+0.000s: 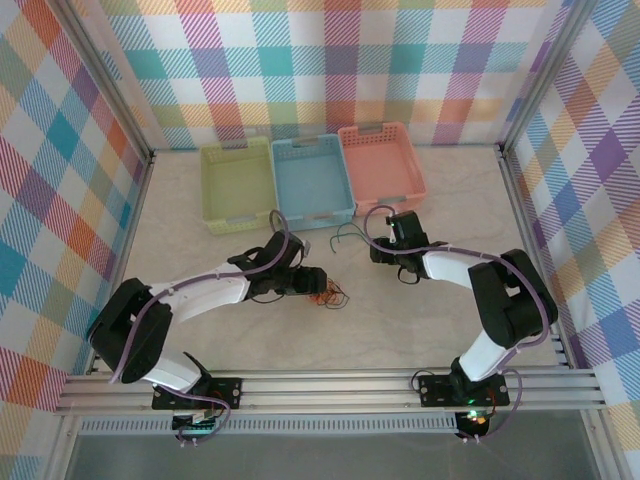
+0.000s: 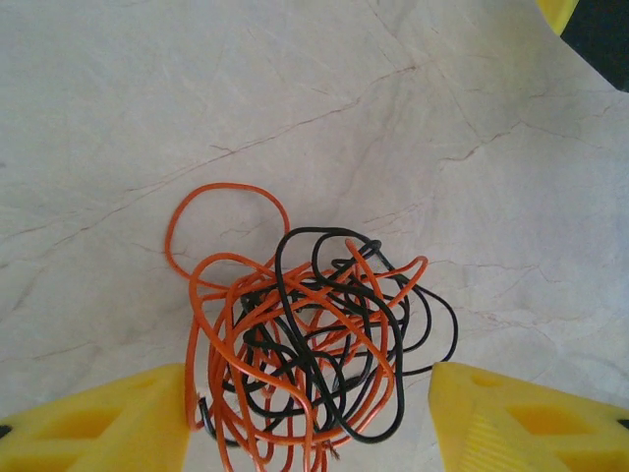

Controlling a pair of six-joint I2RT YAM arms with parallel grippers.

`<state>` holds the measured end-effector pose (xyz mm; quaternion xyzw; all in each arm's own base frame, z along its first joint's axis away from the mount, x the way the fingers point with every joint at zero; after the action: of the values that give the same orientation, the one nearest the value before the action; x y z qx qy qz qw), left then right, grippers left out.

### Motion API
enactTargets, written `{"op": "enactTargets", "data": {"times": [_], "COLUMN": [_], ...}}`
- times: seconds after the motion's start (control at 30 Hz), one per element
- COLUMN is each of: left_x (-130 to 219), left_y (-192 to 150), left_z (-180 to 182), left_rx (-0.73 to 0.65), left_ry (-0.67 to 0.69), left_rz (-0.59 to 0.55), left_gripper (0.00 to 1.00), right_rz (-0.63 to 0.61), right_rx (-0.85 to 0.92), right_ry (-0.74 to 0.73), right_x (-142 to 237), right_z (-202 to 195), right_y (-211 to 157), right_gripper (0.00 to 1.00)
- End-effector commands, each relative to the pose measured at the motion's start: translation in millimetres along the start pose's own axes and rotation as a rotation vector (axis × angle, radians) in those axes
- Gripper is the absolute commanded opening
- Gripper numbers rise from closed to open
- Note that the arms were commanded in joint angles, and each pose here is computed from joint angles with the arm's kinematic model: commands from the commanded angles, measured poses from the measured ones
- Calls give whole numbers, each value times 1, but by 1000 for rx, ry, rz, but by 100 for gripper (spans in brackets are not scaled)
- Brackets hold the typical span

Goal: Untangle the cables

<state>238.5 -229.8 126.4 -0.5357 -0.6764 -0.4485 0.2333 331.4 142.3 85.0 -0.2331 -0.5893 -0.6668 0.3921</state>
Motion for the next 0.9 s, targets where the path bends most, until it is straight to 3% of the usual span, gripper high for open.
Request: {"op": "enactTargets", "data": {"times": [0.0,0.33,0.57,0.87], "left_x": [22,55,66,69], "left_y": [9,15,15,15], "left_z": [3,9,8,6], "left_rx": [-16,-17,-26,-34], "left_ry": [52,76,64,45], "left_rz": [-100,-266,-305,-316], "left_gripper": [67,72,72,72], "right_rz": [-29,-44,18,-37], "right_rx": [-27,-83,-123,-72], "right_ry": [55,98,149,188], "right_x": [-1,-7,-22,-15], "right_z": [5,1,1,4], "right_y": [10,16,16,19], "right_gripper": [60,54,48,14]}}
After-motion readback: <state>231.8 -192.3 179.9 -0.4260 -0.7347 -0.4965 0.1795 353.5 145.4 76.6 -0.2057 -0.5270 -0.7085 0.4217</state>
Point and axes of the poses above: each hand's point on the last joint's axis, 136 mm out from that joint toward the fingers, its own x axis back along the fingers, its own z axis along the line the jaws close on, y = z × x, the point moved 6 cm from there along x, back along the fingers, and after that the axes turned 1 degree about x, right-handed, at the moved point
